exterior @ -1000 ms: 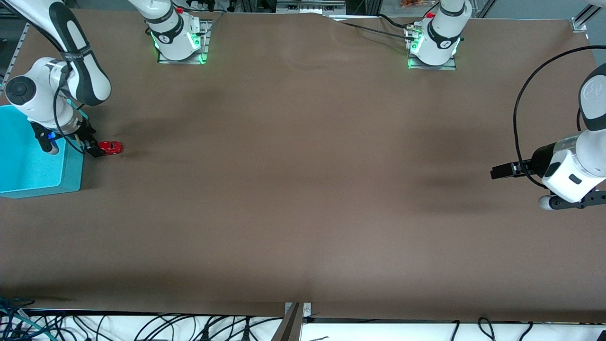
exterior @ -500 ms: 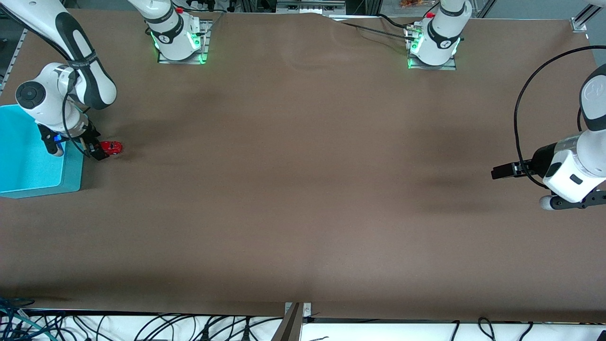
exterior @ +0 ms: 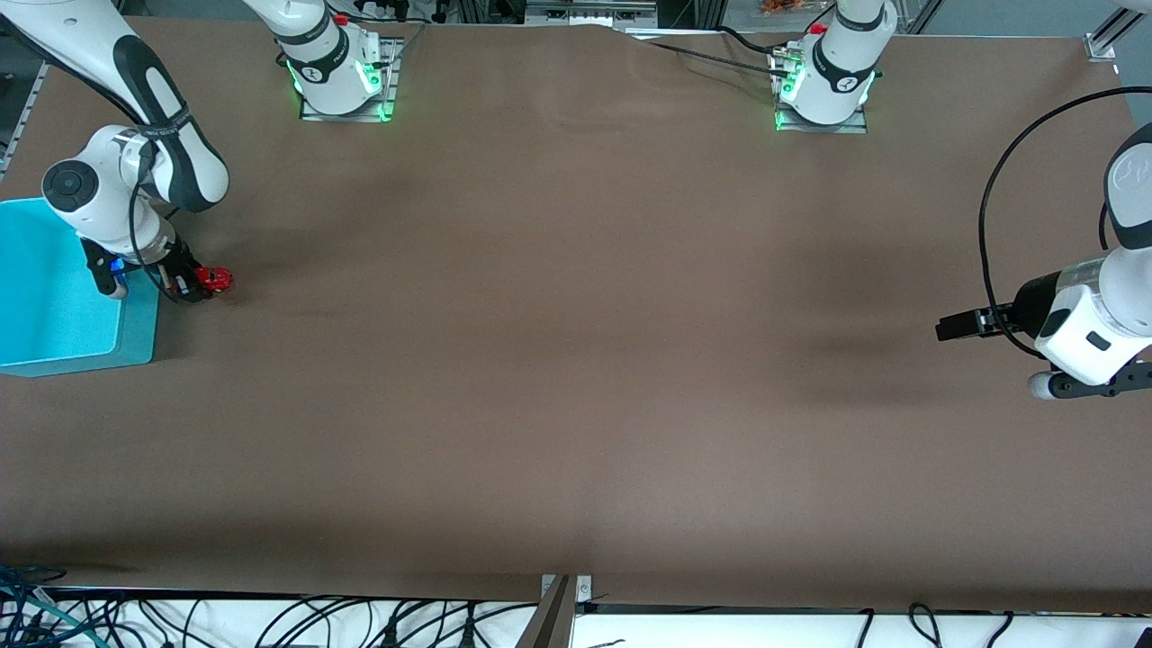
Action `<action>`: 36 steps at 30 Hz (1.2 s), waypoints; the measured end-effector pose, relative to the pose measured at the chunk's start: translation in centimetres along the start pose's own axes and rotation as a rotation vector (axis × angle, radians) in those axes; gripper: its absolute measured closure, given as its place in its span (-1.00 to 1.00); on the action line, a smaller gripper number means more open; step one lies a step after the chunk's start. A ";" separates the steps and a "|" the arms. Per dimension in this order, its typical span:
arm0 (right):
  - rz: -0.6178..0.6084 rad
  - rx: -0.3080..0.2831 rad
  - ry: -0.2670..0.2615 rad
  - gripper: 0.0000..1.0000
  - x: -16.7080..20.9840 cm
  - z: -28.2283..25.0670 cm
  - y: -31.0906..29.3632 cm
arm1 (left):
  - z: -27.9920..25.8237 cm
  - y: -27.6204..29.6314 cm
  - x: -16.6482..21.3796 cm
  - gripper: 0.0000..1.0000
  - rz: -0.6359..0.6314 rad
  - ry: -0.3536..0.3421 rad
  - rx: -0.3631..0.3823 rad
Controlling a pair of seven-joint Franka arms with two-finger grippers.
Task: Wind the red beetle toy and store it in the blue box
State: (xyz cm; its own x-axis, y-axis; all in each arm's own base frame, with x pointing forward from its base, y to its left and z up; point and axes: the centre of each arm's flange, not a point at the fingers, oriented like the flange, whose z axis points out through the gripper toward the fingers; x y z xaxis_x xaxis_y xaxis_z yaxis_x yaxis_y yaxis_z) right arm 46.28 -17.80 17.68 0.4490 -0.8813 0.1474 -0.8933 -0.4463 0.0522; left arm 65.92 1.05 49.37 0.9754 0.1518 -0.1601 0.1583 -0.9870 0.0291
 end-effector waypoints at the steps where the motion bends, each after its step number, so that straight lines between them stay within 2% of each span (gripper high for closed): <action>1: 0.001 0.000 0.000 -0.03 0.0 0.0 0.0 | 0.0 0.0 0.0 -1.00 0.000 0.000 0.000; 10: -0.030 0.011 -0.010 -0.02 -1.3 -0.4 -1.5 | 0.0 -0.1 0.0 -1.00 -0.002 0.000 0.000; 16: -0.061 -0.003 -0.031 -0.02 -2.3 -1.7 -2.6 | 0.2 -0.2 0.1 -1.00 -0.004 -0.003 0.000; 28: -0.218 -0.095 -0.020 -0.02 -3.0 -6.1 -4.7 | 0.2 -0.2 0.2 -1.00 -0.004 -0.003 -0.001; 36: -0.360 -0.168 -0.044 -0.02 -2.7 -9.1 -6.9 | 0.2 -0.2 0.3 -1.00 -0.004 -0.001 -0.001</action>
State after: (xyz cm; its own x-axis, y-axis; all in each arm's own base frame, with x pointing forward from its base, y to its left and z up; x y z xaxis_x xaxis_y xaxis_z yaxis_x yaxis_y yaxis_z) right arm 51.09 -10.96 25.92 0.7314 -0.6803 0.0478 -0.6676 -0.6999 0.2538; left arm 66.14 1.31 49.16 0.9746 0.1554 -0.1610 0.1622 -0.9863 0.0296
